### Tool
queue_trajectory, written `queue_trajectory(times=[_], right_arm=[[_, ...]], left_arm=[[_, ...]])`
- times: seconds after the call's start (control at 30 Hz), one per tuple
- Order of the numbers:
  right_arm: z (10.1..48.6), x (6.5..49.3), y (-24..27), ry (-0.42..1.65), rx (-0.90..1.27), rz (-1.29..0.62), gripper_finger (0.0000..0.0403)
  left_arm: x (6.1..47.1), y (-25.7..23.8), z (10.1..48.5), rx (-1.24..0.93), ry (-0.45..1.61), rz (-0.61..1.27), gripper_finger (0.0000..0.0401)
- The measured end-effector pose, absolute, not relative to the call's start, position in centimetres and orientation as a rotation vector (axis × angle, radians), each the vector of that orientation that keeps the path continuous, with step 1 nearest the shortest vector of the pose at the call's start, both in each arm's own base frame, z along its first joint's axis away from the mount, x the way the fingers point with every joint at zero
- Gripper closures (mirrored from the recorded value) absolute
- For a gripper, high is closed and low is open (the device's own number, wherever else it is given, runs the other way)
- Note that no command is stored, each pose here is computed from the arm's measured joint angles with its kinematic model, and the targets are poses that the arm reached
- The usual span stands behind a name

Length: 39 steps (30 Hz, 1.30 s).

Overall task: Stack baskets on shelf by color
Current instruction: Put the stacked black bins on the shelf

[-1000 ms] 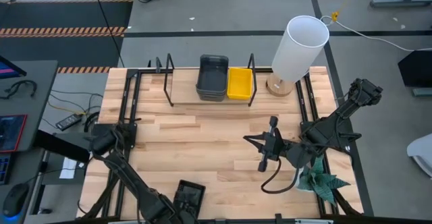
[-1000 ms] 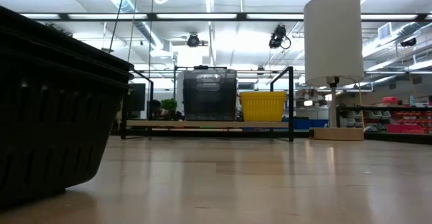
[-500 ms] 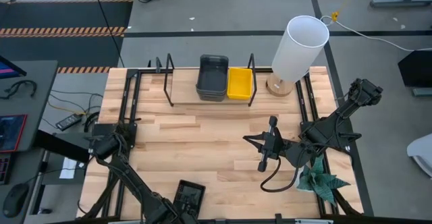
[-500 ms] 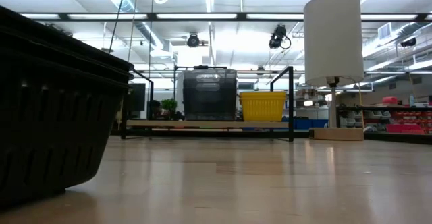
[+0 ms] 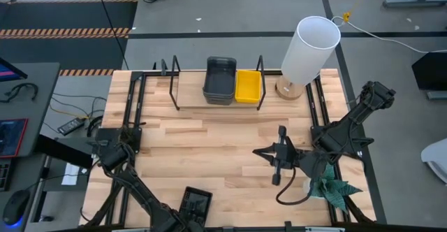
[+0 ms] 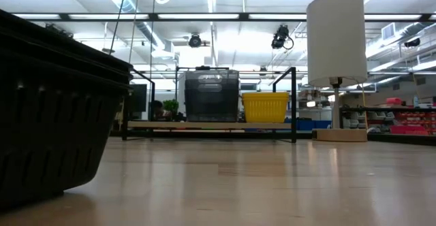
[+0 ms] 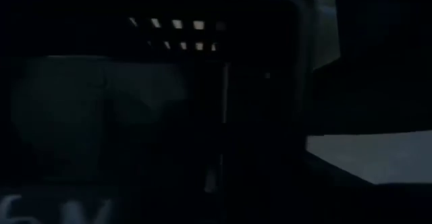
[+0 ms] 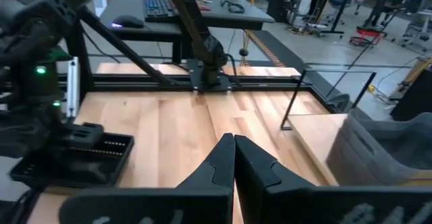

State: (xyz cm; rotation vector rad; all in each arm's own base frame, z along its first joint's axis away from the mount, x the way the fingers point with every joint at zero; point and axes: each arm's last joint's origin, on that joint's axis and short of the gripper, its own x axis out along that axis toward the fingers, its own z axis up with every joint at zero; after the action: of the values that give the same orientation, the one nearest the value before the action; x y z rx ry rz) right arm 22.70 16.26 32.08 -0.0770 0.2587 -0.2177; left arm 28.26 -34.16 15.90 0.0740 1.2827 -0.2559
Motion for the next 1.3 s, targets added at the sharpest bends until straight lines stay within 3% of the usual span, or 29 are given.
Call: queue_trajectory(times=[0.17, 0.37, 0.73, 1.1, 1.3], right_arm=[[32.1, 22.2, 16.9, 0.251, -0.064, -0.206, 0.0394], [32.1, 21.8, 17.3, 0.239, -0.071, -0.220, 0.0394], [32.1, 21.7, 17.4, 0.238, -0.071, -0.216, 0.0394], [32.2, 21.3, 17.9, 0.232, -0.067, -0.194, 0.0394], [32.2, 21.3, 17.9, 0.232, -0.066, -0.194, 0.0394]], left_arm=[[28.2, -34.3, 15.9, 0.044, 1.288, -0.238, 0.0301], [28.1, -34.2, 16.6, 0.004, 1.285, -0.210, 0.0387], [27.2, -32.2, 21.9, 0.130, 1.222, -0.058, 0.0390], [26.8, -27.1, 19.7, 0.164, 1.254, -0.003, 0.0391], [26.8, -23.4, 20.5, 0.202, 1.226, 0.045, 0.0391]])
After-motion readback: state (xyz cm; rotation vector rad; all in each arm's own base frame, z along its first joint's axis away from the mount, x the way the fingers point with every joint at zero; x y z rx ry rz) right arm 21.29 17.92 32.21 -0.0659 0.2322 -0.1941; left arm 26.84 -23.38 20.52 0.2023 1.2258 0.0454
